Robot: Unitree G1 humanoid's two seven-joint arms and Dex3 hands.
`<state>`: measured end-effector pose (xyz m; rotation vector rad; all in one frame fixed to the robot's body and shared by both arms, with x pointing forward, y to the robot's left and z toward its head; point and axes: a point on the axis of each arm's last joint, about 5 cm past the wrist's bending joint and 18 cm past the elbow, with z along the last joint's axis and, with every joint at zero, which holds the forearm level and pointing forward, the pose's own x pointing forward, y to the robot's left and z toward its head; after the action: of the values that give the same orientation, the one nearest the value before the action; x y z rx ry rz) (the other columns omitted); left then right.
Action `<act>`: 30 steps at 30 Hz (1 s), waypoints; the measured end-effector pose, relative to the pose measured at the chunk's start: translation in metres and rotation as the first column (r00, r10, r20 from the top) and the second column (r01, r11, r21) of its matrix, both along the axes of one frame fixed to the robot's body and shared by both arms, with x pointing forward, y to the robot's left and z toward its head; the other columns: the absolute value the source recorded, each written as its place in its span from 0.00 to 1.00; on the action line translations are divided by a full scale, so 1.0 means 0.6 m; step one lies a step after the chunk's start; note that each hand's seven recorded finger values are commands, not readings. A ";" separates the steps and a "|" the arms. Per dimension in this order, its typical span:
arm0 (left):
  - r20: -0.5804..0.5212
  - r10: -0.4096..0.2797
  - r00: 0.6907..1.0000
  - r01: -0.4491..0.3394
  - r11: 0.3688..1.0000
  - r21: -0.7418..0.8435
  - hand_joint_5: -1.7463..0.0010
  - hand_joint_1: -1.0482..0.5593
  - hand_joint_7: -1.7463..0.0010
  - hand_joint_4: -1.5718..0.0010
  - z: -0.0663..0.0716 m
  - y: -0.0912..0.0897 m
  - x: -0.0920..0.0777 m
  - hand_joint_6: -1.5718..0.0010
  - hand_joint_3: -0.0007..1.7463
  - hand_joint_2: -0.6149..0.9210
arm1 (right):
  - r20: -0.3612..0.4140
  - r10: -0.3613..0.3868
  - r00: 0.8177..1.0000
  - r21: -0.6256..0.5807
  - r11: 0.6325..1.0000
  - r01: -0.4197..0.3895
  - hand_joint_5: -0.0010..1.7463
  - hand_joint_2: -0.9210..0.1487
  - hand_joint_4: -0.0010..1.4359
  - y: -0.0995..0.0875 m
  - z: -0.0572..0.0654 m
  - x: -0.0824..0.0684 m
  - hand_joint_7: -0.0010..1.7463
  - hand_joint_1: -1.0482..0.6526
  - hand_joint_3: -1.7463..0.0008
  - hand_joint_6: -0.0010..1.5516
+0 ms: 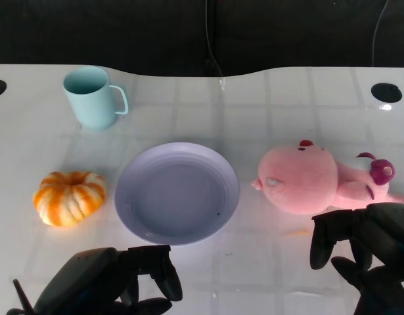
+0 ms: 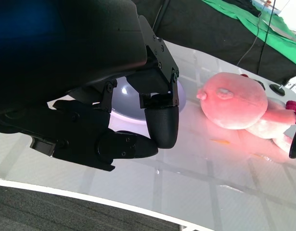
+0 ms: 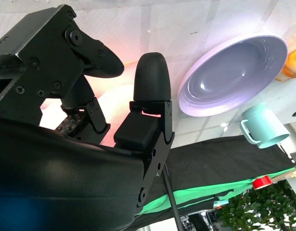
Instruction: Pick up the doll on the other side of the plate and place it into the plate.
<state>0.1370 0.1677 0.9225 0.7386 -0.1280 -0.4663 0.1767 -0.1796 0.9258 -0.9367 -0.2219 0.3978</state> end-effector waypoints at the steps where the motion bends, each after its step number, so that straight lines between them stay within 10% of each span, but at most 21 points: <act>1: 0.000 0.000 1.000 0.000 1.000 0.000 0.06 0.46 0.31 0.60 0.000 0.000 0.000 0.59 0.21 1.00 | 0.000 0.000 1.000 0.000 1.000 0.000 0.92 0.59 0.65 0.000 0.000 0.000 0.64 0.61 0.29 0.61; 30: -0.007 0.006 1.000 -0.006 1.000 -0.004 0.06 0.46 0.30 0.60 0.000 0.001 0.001 0.60 0.21 1.00 | -0.002 -0.005 1.000 -0.003 1.000 0.005 0.91 0.57 0.62 0.000 0.001 0.001 0.60 0.63 0.30 0.60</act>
<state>0.1376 0.1685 0.9226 0.7331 -0.1204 -0.4624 0.1773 -0.1797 0.9261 -0.9395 -0.2166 0.3944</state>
